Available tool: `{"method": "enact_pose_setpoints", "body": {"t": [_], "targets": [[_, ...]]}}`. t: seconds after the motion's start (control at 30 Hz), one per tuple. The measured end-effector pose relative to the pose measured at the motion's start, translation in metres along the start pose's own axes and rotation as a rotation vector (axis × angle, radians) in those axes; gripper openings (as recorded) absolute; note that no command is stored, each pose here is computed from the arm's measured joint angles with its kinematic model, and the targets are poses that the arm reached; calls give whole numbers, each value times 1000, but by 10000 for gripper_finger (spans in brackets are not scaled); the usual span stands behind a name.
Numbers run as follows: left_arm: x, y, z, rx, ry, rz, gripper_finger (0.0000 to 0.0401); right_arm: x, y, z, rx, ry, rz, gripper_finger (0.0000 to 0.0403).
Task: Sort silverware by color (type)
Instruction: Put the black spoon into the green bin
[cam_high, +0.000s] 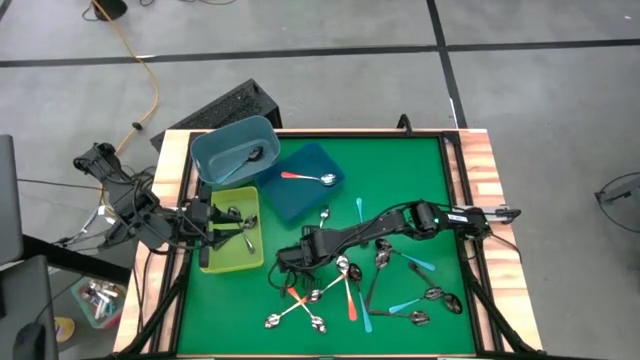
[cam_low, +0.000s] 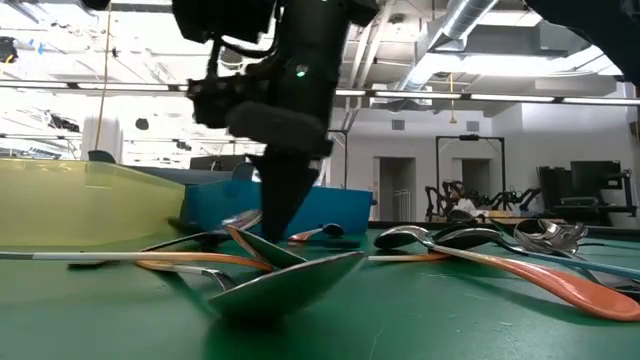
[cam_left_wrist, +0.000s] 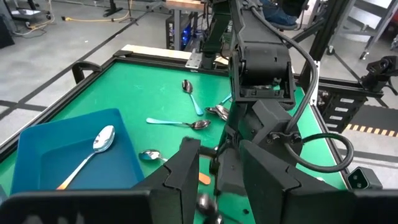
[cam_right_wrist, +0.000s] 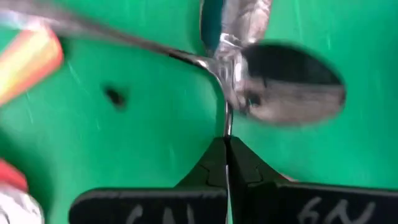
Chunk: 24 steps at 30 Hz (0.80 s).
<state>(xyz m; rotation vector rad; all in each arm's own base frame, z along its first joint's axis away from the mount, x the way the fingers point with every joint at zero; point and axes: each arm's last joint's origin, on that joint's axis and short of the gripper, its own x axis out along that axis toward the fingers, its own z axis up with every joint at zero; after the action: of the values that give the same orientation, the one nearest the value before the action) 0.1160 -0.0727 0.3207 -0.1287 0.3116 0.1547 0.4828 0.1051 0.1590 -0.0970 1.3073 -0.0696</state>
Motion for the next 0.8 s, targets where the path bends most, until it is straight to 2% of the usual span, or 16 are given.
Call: {"method": "enact_pose_setpoints", "body": {"t": [0.3, 0.8], "targets": [[0, 0, 0, 1, -1, 3, 101, -36, -10, -10, 16, 57, -78, 3], [0, 0, 0, 1, -1, 3, 101, -56, -28, -34, 197, 178, -487, 3]]}}
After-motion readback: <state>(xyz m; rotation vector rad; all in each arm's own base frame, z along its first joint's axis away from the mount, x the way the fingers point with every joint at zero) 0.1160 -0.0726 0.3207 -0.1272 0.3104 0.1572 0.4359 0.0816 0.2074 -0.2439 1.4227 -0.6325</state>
